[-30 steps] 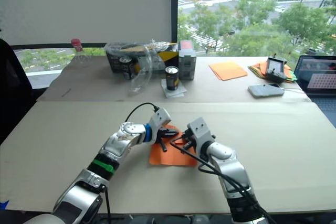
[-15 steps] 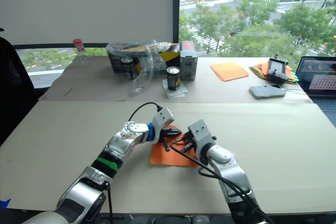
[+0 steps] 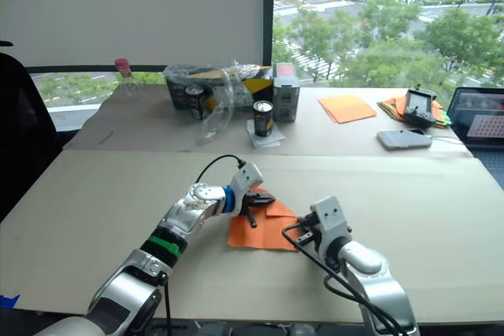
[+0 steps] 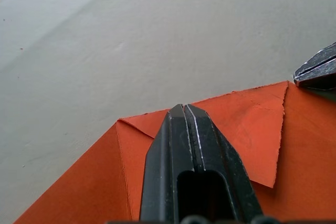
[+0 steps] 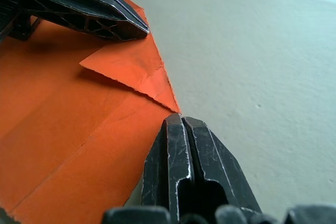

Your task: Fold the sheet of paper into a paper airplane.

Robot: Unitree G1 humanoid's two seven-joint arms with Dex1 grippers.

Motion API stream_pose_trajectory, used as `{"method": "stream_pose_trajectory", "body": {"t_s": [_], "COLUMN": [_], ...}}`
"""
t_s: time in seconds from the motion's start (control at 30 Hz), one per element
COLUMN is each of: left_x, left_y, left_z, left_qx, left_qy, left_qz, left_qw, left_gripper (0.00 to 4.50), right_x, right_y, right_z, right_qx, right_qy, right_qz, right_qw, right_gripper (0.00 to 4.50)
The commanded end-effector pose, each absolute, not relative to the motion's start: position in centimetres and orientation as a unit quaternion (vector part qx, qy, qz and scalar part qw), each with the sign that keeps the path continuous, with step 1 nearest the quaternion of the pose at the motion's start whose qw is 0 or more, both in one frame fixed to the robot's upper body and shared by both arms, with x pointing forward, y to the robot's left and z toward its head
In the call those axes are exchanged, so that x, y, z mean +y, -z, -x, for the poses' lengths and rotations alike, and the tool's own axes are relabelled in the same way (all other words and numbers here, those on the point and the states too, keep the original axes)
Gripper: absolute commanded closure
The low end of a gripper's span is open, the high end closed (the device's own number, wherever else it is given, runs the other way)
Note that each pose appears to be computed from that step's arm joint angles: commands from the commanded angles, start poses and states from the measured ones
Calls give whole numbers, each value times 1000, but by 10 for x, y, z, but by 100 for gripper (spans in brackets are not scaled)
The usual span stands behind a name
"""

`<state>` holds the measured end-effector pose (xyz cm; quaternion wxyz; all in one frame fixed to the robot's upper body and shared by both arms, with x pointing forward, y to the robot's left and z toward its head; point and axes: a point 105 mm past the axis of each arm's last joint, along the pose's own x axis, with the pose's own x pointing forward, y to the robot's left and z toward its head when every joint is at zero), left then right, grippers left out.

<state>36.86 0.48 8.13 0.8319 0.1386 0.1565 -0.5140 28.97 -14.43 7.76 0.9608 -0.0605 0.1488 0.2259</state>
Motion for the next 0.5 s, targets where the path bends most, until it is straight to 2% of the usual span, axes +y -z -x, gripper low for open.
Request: {"method": "stream_pose_trajectory", "body": {"t_s": [0.03,0.17,0.3,0.5], "left_x": [5,1,-2,-11], "left_y": [-70,-73,-77,-76], "left_z": [-366,-366,-367,-367], "left_qx": [175,163,153,143], "left_qy": [516,520,518,521], "left_qz": [-147,-145,-141,-142], "left_qw": [825,826,829,829], "left_gripper": [450,450,450,450], "right_x": [-134,-122,-116,-114], "right_y": [-115,-119,-93,-67], "right_z": [-295,-300,-307,-311], "right_qx": [74,65,118,147], "right_qy": [-246,-263,-261,-248], "right_qz": [37,46,51,9], "right_qw": [966,961,957,957], "right_gripper": [448,448,448,448]}}
